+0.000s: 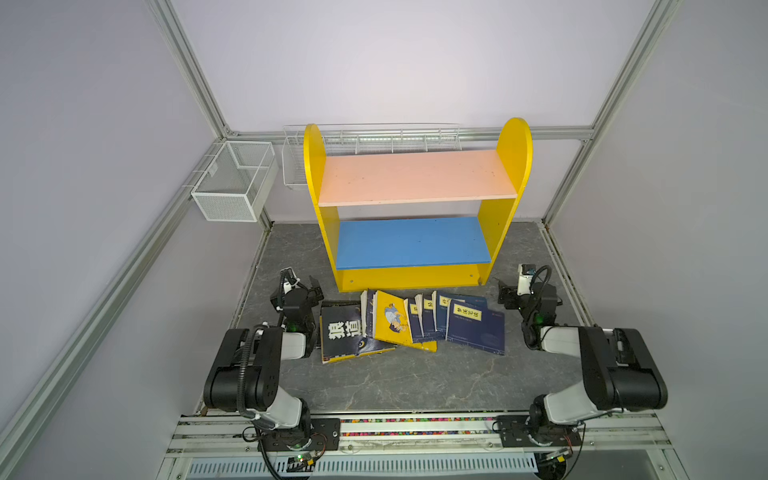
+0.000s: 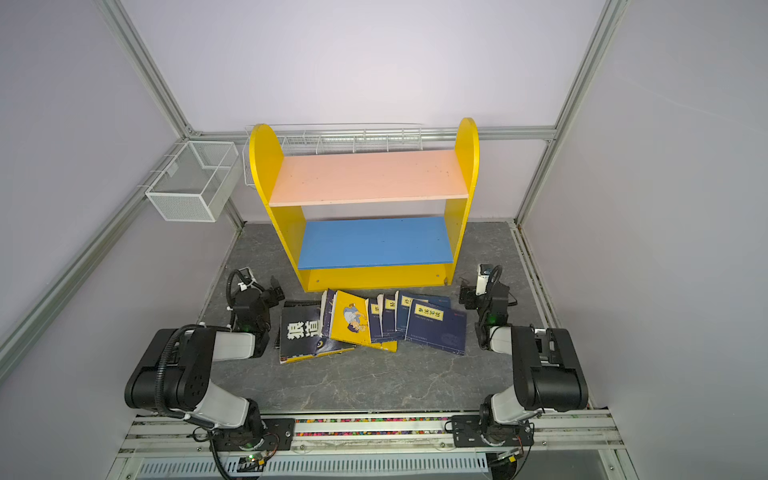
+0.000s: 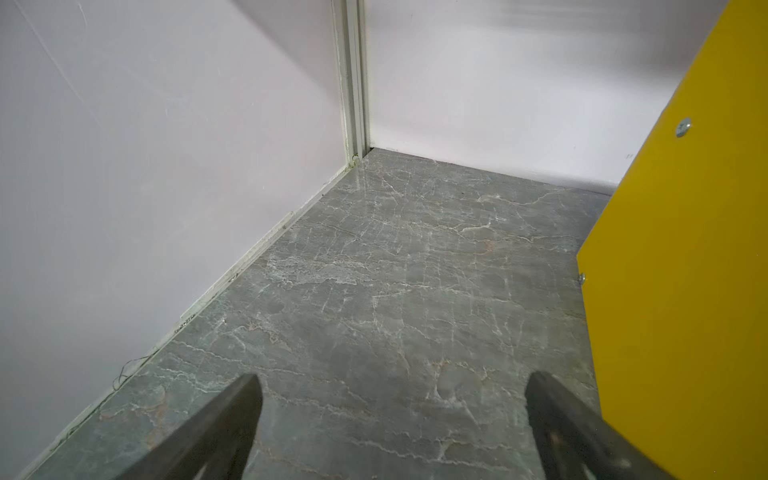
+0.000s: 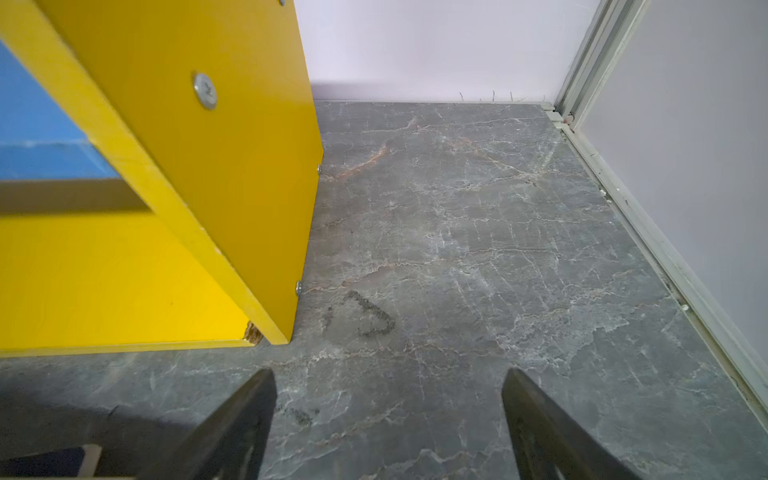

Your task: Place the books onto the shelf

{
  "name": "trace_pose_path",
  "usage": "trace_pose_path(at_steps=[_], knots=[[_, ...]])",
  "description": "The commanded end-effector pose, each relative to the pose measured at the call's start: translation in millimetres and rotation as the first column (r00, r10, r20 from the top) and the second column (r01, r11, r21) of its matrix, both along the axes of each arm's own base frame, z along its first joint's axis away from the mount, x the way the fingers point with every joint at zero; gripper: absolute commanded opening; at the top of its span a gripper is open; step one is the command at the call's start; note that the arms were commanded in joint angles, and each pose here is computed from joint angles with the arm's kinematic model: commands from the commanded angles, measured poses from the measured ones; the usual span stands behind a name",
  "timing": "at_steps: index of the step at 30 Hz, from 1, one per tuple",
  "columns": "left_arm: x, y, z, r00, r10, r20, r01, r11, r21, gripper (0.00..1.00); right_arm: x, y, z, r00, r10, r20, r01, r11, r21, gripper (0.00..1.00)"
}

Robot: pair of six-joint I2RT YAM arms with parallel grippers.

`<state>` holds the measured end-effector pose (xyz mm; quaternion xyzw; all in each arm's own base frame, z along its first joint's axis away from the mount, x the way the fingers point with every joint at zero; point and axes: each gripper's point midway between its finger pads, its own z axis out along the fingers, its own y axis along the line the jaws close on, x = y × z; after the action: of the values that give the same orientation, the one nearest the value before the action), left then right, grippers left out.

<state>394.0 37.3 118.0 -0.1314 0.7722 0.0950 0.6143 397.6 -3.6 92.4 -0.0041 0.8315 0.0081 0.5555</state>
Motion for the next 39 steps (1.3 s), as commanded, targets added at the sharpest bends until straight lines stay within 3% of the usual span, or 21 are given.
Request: trace_pose_path(at_steps=[1, 39], knots=[[0.7, 0.3, 0.9, 1.000, 0.005, 0.008, -0.005, 1.000, 0.012, 0.99, -0.2, 1.9, 0.2, 1.000, 0.013, 0.014, -0.013, 1.000, -0.022, 0.88], [0.8, -0.8, 0.8, 1.000, -0.001, 0.006, 0.000, 1.000, 0.016, 0.99, -0.2, 1.4, 0.4, 1.000, 0.015, 0.015, -0.015, 1.000, -0.017, 0.88]])
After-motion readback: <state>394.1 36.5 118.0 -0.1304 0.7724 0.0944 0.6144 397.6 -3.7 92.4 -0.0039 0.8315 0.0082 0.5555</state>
